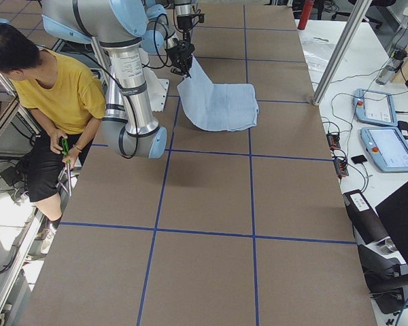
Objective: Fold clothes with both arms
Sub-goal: 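Lift the near edge with both grippers and carry it away from the robot, then fold the held edge with both grippers over onto the far edge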
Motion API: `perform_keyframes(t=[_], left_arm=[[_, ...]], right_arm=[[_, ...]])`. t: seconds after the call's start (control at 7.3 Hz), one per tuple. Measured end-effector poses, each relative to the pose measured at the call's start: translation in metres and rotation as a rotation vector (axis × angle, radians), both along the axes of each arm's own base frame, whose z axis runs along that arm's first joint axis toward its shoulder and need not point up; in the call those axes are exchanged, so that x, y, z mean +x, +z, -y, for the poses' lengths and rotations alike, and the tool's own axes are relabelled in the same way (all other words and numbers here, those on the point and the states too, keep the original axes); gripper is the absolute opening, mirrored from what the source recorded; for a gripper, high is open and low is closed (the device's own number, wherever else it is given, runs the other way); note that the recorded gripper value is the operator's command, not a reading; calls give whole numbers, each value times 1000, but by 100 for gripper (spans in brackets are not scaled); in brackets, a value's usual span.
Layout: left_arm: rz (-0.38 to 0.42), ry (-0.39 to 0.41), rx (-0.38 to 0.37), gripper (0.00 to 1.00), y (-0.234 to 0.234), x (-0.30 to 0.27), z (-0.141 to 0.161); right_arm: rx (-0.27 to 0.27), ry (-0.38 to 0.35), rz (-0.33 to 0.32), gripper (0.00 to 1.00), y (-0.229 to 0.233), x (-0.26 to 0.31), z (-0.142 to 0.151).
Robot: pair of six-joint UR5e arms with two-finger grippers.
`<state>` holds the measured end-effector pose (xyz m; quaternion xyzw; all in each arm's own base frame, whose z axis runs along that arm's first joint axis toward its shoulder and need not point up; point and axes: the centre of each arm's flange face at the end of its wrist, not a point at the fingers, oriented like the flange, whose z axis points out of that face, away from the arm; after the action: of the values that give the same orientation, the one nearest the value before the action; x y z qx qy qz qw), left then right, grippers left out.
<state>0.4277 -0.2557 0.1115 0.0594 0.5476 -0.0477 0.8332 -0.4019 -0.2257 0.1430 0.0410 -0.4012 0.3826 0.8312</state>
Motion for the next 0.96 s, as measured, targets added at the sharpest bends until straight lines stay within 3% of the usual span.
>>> perform_keyframes(t=[0.55, 0.96], left_arm=[[33, -28, 0, 0, 7, 11, 18], [71, -88, 14, 0, 14, 23, 53]], right_arm=[[68, -7, -58, 0, 6, -16, 25], [136, 12, -78, 0, 15, -50, 78]])
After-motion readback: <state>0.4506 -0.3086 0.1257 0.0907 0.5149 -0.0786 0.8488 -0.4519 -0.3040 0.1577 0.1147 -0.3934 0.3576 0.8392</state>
